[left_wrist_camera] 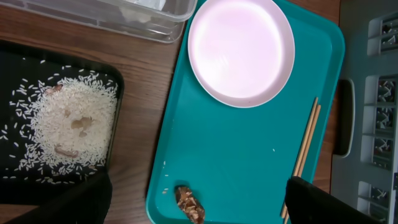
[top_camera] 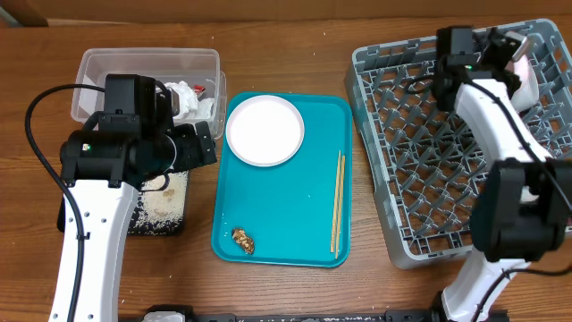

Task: Sort waste into correct bins and load items into the dishwasher
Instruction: 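Carry the pink bowl to the dish rack's back and release it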

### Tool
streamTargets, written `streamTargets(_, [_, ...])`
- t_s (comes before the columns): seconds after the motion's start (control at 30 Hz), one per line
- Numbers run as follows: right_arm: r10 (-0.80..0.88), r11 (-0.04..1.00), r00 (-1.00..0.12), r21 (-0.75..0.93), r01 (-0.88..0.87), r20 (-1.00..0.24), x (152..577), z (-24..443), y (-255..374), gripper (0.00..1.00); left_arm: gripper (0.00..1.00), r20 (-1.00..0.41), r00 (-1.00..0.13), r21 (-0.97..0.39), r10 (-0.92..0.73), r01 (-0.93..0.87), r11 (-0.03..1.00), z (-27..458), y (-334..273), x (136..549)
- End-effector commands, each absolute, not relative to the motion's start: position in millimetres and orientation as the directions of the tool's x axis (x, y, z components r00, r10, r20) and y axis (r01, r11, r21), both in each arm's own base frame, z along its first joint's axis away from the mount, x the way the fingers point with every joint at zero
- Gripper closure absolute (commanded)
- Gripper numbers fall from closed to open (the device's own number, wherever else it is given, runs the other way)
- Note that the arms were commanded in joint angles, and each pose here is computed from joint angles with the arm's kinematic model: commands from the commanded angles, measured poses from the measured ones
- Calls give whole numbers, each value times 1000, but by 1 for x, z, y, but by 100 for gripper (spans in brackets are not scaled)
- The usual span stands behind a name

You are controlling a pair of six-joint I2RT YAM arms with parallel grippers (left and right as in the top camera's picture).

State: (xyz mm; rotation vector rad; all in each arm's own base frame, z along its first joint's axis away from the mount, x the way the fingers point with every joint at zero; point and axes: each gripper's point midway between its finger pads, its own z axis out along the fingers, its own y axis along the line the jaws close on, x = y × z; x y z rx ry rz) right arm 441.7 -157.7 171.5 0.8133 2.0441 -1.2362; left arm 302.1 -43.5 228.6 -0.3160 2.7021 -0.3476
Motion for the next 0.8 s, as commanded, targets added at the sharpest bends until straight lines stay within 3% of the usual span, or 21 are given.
streamTargets(0.0, [177,360,-632,-549,755,-754,443,169,-156,96,9,-372,-887,-289,-274,-170,942,235,-42,305])
streamTargets(0.43, [190,520,-735,-568,638,-651,444,141,-113,96,8,-375,-885,-291,-277,-172,941,235,-42,306])
streamTargets(0.77, [213,519,-766,-594,614,-606,423,135,-94,94,7,-375,-885,-291,-277,-172,941,235,-42,306])
